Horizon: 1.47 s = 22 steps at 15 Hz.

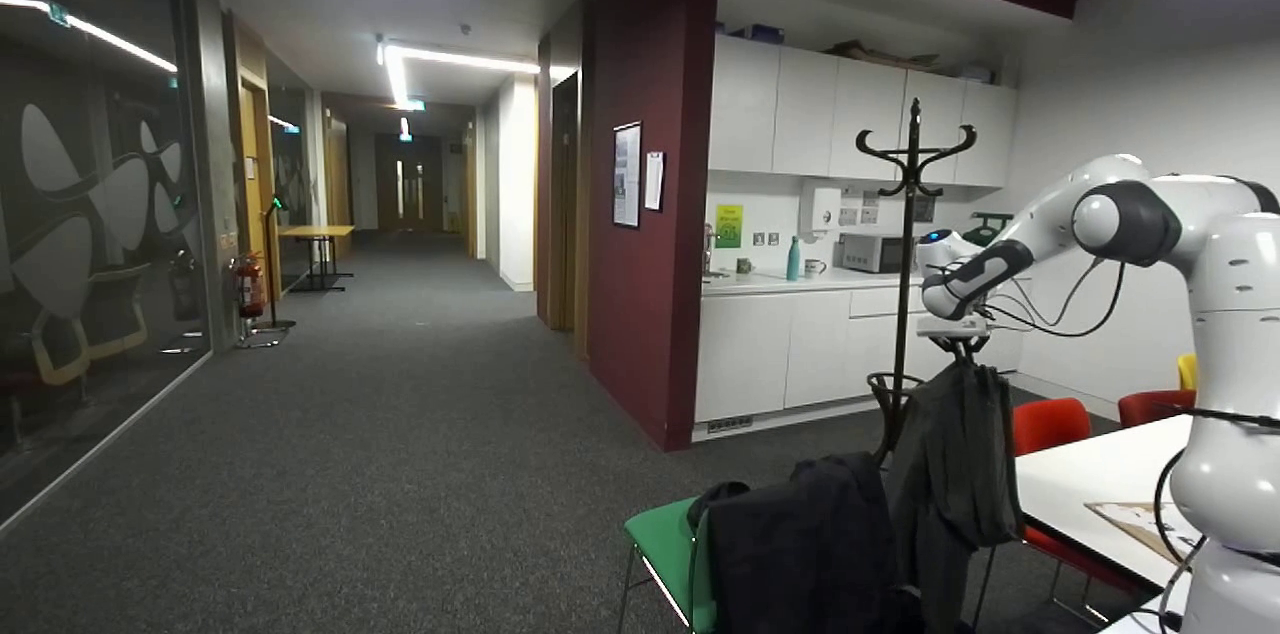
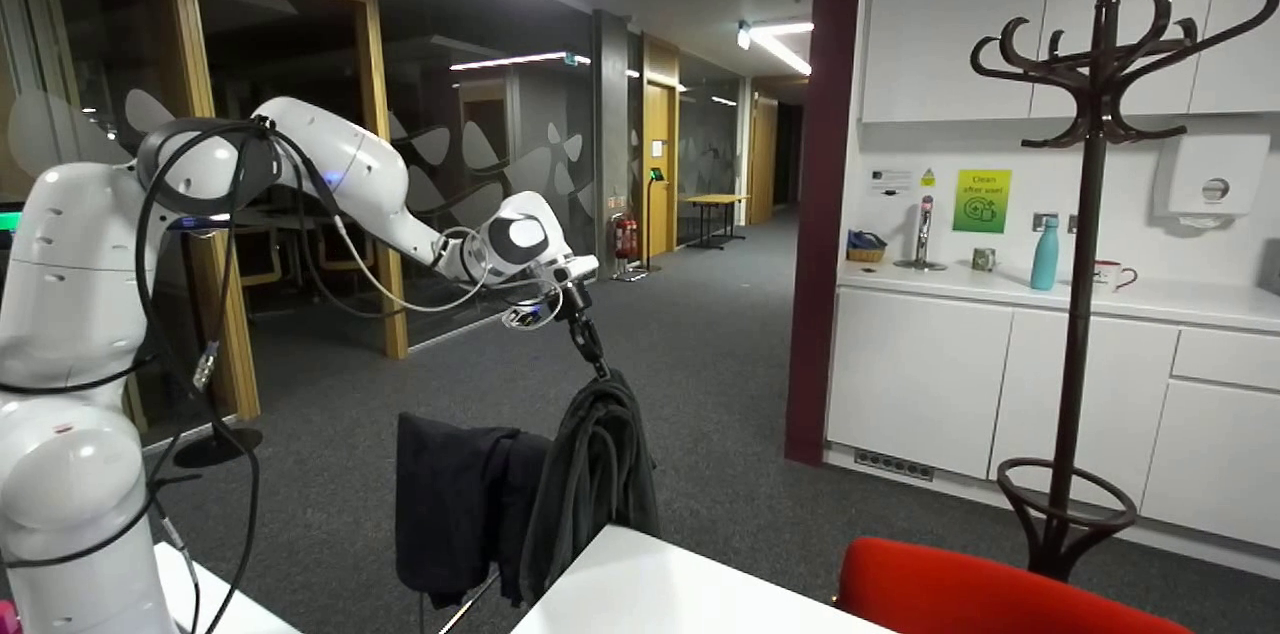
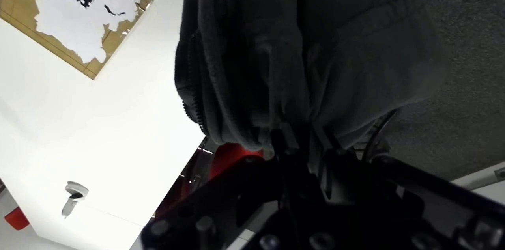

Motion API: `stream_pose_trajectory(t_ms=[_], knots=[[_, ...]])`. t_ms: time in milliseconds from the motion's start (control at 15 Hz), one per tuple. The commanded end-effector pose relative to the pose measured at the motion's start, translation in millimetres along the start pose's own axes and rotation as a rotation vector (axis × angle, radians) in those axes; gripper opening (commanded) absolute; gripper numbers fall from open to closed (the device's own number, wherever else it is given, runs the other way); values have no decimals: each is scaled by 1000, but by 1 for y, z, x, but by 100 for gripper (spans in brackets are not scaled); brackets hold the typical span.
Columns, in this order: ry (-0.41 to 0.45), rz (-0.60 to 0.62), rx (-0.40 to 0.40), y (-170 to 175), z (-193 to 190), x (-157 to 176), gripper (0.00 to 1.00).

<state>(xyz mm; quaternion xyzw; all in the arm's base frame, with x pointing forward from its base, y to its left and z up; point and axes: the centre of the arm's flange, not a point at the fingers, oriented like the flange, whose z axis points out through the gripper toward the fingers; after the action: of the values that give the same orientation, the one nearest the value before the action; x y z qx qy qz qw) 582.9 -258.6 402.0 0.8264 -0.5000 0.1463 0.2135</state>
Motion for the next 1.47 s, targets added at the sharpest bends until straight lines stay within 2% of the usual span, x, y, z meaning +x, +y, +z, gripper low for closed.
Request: stream_pose_trajectory(t_ms=[0,400,533,733,933,1067,1400], knots=[[48,44,39,-22,-33,37,3],[79,66,87,-40,-45,52,3],[78,52,83,-44,-41,50,40],[85,35,76,-47,-38,42,62],[90,2,89,-49,-43,19,83],[78,-24,129,-55,-58,-5,98],[27,-135,271,-75,-115,-64,100]])
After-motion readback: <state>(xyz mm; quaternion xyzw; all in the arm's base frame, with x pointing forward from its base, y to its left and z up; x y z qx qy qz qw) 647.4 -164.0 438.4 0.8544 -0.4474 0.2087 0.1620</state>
